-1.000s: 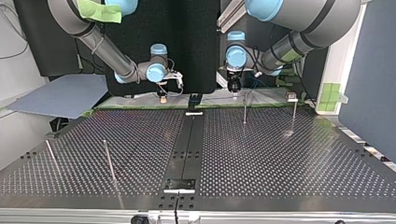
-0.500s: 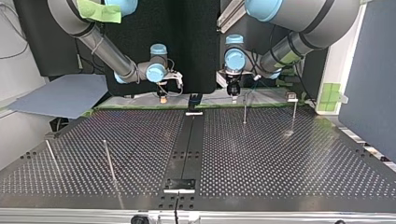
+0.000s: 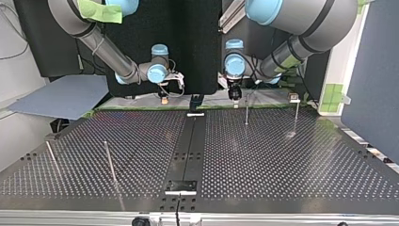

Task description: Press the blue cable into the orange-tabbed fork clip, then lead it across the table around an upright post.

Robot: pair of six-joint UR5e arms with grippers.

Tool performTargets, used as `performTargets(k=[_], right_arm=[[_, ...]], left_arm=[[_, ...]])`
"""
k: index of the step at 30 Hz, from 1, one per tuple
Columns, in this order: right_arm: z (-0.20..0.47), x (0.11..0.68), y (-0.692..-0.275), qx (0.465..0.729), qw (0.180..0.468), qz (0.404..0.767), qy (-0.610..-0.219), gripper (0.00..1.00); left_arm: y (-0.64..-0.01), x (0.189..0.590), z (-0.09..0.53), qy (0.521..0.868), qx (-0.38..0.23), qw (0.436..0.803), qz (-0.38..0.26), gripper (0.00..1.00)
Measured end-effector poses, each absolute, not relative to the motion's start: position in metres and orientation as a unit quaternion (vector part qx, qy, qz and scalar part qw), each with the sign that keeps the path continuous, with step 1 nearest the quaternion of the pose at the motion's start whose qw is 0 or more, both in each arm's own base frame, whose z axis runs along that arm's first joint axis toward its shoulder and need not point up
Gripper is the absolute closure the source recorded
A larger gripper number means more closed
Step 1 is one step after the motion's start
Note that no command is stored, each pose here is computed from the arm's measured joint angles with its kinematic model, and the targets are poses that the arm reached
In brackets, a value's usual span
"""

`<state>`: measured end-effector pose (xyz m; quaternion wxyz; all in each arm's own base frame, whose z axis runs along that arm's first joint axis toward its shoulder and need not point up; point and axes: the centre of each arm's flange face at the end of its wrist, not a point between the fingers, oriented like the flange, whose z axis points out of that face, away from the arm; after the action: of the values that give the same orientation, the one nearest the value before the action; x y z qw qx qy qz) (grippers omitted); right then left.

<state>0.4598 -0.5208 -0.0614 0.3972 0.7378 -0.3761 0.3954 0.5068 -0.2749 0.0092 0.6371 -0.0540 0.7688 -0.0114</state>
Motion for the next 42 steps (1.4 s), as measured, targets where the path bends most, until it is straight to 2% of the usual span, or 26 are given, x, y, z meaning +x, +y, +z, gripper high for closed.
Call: performTargets(k=[15,16,17,18,19,20,21,22,23,42], right_arm=[[-0.0623,0.4592,-0.5199,0.739,0.396,0.395,-0.376,1.00],[-0.0623,0.4592,-0.5199,0.739,0.396,0.395,-0.376,1.00],[-0.0623,0.4591,-0.5198,0.739,0.396,0.394,-0.376,1.00],[-0.0624,0.4590,-0.5197,0.739,0.396,0.394,-0.376,1.00],[-0.0626,0.4589,-0.5195,0.739,0.396,0.394,-0.376,1.00],[-0.0628,0.4588,-0.5194,0.739,0.396,0.394,-0.376,1.00],[-0.0629,0.4588,-0.5194,0.739,0.396,0.394,-0.376,1.00],[-0.0629,0.4589,-0.5194,0.739,0.396,0.394,-0.376,1.00],[-0.0627,0.4589,-0.5195,0.739,0.396,0.394,-0.376,1.00],[-0.0630,0.4570,-0.5203,0.739,0.396,0.392,-0.378,1.00]], left_arm=[[-0.2780,0.5110,0.0011,0.778,-0.050,0.627,-0.002,0.00],[-0.2781,0.5110,0.0012,0.777,-0.049,0.627,-0.001,0.11],[-0.2781,0.5111,0.0013,0.777,-0.048,0.627,0.000,0.27],[-0.2781,0.5110,0.0013,0.777,-0.047,0.627,0.001,0.27],[-0.2782,0.5110,0.0014,0.777,-0.045,0.627,0.004,0.49],[-0.2782,0.5110,0.0015,0.777,-0.043,0.628,0.007,0.66],[-0.2783,0.5110,0.0016,0.777,-0.041,0.628,0.009,0.66],[-0.2783,0.5110,0.0016,0.777,-0.039,0.628,0.011,0.92],[-0.2783,0.5111,0.0018,0.777,-0.038,0.629,0.012,1.00],[-0.2756,0.5125,0.0018,0.776,-0.039,0.629,0.016,1.00]])
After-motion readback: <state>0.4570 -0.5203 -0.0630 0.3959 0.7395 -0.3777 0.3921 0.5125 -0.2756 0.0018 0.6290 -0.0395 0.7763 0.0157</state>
